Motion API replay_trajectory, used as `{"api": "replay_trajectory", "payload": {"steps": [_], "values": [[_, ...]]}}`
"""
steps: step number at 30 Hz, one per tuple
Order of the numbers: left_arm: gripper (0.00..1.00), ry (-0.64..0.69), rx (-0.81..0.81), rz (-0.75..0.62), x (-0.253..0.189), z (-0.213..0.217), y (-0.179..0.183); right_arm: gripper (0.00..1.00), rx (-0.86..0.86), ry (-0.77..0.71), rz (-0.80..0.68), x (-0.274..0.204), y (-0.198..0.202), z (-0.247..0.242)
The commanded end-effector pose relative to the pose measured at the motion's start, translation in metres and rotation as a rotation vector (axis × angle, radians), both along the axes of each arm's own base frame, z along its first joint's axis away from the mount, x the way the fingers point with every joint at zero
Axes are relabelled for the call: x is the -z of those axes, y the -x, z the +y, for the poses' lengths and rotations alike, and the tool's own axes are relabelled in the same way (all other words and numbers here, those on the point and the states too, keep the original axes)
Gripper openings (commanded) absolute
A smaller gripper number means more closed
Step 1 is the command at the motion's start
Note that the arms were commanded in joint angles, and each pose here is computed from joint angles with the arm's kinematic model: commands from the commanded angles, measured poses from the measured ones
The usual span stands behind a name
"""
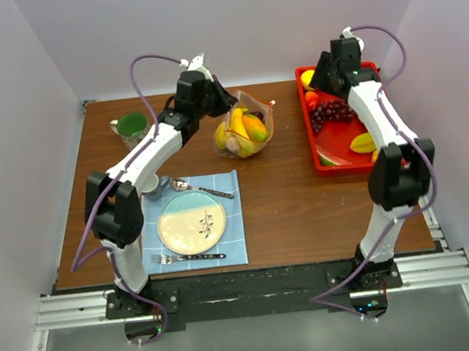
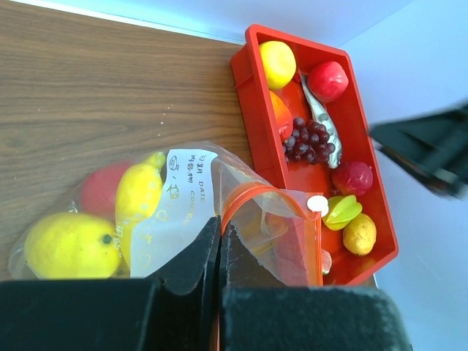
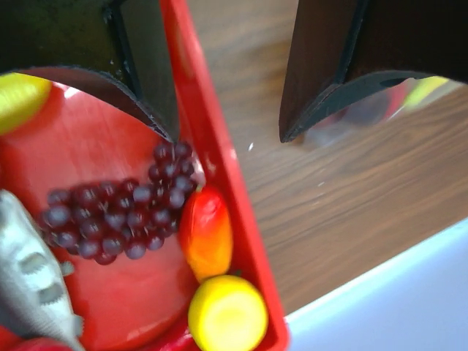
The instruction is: Place the food in the zip-top bag and seal the zipper
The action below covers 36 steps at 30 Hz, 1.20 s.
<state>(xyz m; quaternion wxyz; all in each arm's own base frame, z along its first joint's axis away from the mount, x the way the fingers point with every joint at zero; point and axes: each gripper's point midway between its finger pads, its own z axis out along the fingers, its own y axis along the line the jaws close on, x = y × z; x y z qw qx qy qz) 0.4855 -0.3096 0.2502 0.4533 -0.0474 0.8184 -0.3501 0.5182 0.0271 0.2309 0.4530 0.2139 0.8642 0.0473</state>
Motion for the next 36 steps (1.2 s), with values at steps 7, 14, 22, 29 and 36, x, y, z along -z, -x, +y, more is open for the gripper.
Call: {"api": "replay_trajectory", "payload": {"steps": [7, 14, 22, 29, 36], "values": [[0.0, 0.064, 0.035, -0.104, -0.041, -0.005, 0.002, 0.61, 0.0, -0.082, -0.117, 0.019, -0.085, -0.018], [0.0, 0.057, 0.038, -0.099, -0.038, -0.005, 0.002, 0.61, 0.01, -0.065, -0.103, 0.022, -0.055, -0.021], [0.0, 0.0, 0.051, -0.112, -0.038, 0.0, 0.005, 0.61, -0.145, -0.094, -0.124, -0.01, 0.002, 0.036], [0.0, -0.047, 0.069, -0.101, -0.029, 0.0, 0.005, 0.59, -0.262, -0.159, -0.211, -0.056, 0.051, 0.097], [0.0, -0.08, 0.131, -0.112, -0.021, -0.005, 0.007, 0.6, -0.232, -0.285, -0.126, -0.037, 0.046, 0.124]]}}
